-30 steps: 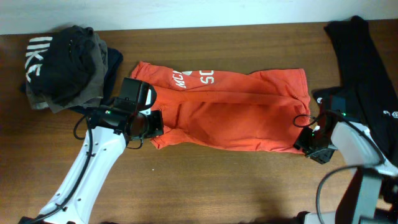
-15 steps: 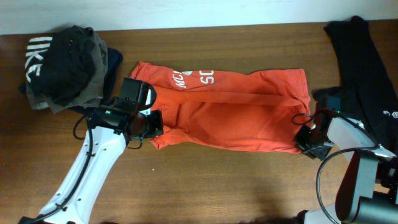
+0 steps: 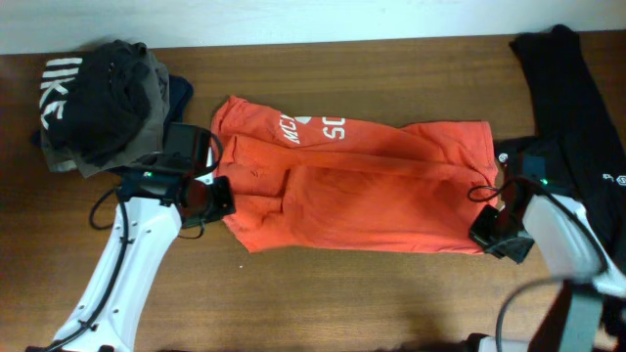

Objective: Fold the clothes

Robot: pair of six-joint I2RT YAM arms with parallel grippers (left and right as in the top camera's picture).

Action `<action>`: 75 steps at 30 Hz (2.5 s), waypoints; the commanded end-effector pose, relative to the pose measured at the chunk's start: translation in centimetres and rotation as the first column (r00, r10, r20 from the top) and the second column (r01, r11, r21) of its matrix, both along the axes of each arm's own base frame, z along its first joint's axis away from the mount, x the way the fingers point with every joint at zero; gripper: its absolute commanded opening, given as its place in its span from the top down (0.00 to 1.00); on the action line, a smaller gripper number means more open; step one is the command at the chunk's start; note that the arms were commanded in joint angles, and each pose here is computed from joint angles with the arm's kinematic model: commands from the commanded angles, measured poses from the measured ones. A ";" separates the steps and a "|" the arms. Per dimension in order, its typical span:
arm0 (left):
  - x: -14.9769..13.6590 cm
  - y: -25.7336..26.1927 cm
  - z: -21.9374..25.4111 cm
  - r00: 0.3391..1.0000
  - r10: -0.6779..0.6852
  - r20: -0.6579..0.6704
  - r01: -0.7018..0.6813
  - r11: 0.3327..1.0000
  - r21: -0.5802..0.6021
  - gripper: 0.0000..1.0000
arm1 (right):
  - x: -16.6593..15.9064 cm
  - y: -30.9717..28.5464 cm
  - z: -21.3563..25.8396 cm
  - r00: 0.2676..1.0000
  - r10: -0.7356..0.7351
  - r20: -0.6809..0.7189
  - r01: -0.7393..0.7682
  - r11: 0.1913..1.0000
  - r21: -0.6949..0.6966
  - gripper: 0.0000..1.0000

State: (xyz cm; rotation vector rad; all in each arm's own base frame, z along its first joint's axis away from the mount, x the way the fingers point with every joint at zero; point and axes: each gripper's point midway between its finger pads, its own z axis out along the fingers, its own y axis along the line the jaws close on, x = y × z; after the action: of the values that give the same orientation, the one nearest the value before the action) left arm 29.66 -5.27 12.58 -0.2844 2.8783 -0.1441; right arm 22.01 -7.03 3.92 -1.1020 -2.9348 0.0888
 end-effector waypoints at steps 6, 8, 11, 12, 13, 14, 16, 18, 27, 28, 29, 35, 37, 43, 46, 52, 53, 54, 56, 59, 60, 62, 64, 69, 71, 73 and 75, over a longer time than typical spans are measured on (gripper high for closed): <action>-1.6 0.8 2.2 1.000 -0.009 0.023 0.009 1.000 0.016 0.99 | -1.7 -0.1 5.7 0.993 0.002 0.118 0.006 0.998 -0.063 0.96; -1.9 0.9 2.4 1.000 -0.021 0.022 0.020 1.000 0.020 0.99 | -2.1 0.0 6.2 0.992 0.010 0.123 -0.002 0.998 -0.067 0.96; -1.7 0.9 2.4 0.999 -0.020 0.032 0.020 1.000 0.019 0.99 | -1.5 -0.2 6.3 0.989 0.011 0.150 0.001 0.997 -0.074 0.96; -1.5 0.8 2.5 0.999 -0.020 0.040 0.020 1.000 0.018 0.99 | -1.2 -0.2 6.4 0.987 0.011 0.163 0.001 0.997 -0.077 0.96; -1.1 0.8 2.6 0.998 -0.021 0.054 0.020 1.000 0.016 0.99 | -0.7 -0.3 6.5 0.983 0.012 0.184 0.002 0.997 -0.079 0.96; -0.7 0.8 2.7 0.997 -0.020 0.072 0.019 1.000 0.016 0.99 | -0.2 -0.4 6.6 0.979 0.013 0.206 0.004 0.997 -0.081 0.96; 0.4 0.6 3.1 0.993 -0.023 0.117 0.022 1.000 0.013 0.99 | 1.0 -0.6 6.8 0.967 0.017 0.255 0.006 0.996 -0.087 0.96; 1.6 0.5 3.6 0.985 -0.025 0.171 0.024 1.000 0.007 0.99 | 2.3 -0.7 7.2 0.952 0.030 0.306 -0.002 0.996 -0.091 0.96; 6.3 0.3 6.5 0.922 -0.022 0.387 0.020 1.000 0.010 0.99 | 6.7 -1.9 8.9 0.889 0.059 0.454 0.005 0.990 -0.140 0.96; 6.8 0.3 6.7 0.913 -0.020 0.406 0.019 1.000 0.008 0.99 | 7.2 -2.0 9.1 0.882 0.066 0.466 0.003 0.989 -0.146 0.96; 7.1 0.2 7.0 0.906 -0.019 0.422 0.019 1.000 0.006 0.99 | 7.6 -2.2 9.3 0.875 0.072 0.478 0.002 0.988 -0.152 0.96; 9.3 -0.1 6.6 0.889 -0.017 0.457 0.019 1.000 0.000 0.99 | 10.7 -2.6 9.3 0.838 0.101 0.536 -0.017 0.987 -0.159 0.96; 9.9 -0.2 5.9 0.891 -0.017 0.454 0.019 1.000 0.001 0.99 | 11.6 -2.6 8.8 0.834 0.114 0.541 -0.032 0.987 -0.160 0.96; 12.9 -0.6 4.8 0.867 -0.022 0.497 0.025 1.000 0.001 0.99 | 14.4 -3.0 7.4 0.808 0.129 0.575 -0.044 0.986 -0.160 0.96; 14.2 -0.8 4.3 0.853 -0.020 0.521 0.025 1.000 -0.002 0.99 | 16.0 -3.2 7.6 0.774 0.138 0.619 -0.045 0.985 -0.164 0.96; 15.9 -1.1 1.9 0.859 -0.021 0.511 0.025 1.000 -0.002 0.99 | 18.3 -3.7 8.8 0.707 0.157 0.690 -0.032 0.981 -0.190 0.96; 16.1 -1.1 1.3 0.863 -0.021 0.504 0.025 1.000 -0.001 0.99 | 18.6 -3.8 8.7 0.702 0.158 0.695 -0.030 0.981 -0.193 0.96; 16.3 -1.1 0.8 0.866 -0.021 0.500 0.025 1.000 0.000 0.99 | 18.8 -3.8 8.5 0.700 0.158 0.696 -0.030 0.981 -0.193 0.96; 16.9 -1.2 -0.3 0.869 -0.022 0.495 0.025 1.000 0.001 0.99 | 19.2 -3.9 7.9 0.701 0.158 0.695 -0.030 0.981 -0.192 0.96; 17.9 -1.3 -1.4 0.863 -0.022 0.505 0.025 1.000 0.000 0.99 | 19.7 -4.1 6.2 0.717 0.153 0.680 -0.034 0.982 -0.185 0.96; 18.4 -1.4 -1.8 0.858 -0.021 0.513 0.025 1.000 -0.001 0.99 | 19.8 -4.1 5.1 0.731 0.150 0.666 -0.038 0.983 -0.179 0.96; 19.0 -1.5 -2.3 0.851 -0.020 0.524 0.025 1.000 -0.002 0.99 | 20.0 -4.1 3.5 0.749 0.145 0.647 -0.043 0.984 -0.171 0.96; 19.5 -1.6 -2.8 0.846 -0.019 0.533 0.025 1.000 -0.004 0.99 | 20.0 -4.2 2.0 0.766 0.140 0.627 -0.048 0.986 -0.162 0.96; 20.4 -1.7 -4.3 0.844 -0.019 0.537 0.025 1.000 -0.005 0.60 | 20.1 -4.0 0.0 0.786 0.134 0.603 -0.060 0.988 -0.142 0.64; 20.4 -1.7 -4.8 0.847 -0.019 0.531 0.025 1.000 -0.004 0.43 | 20.1 -4.0 0.1 0.785 0.135 0.605 -0.059 0.988 -0.144 0.32; 20.4 -1.7 -4.8 0.847 -0.025 0.531 0.028 1.000 0.001 0.26 | 20.1 -4.0 0.4 0.786 0.134 0.604 -0.059 0.988 -0.142 0.21; 20.4 -1.7 -4.8 0.844 -0.051 0.534 0.048 0.999 0.021 0.14 | 20.0 -4.0 0.9 0.801 0.130 0.584 -0.063 0.989 -0.135 0.20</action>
State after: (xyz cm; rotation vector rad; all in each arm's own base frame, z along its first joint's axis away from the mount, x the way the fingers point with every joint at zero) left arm 49.59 -7.23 7.53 -0.1649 2.3392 -0.2090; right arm 41.03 -10.74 3.11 -1.1591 -3.5614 -0.1136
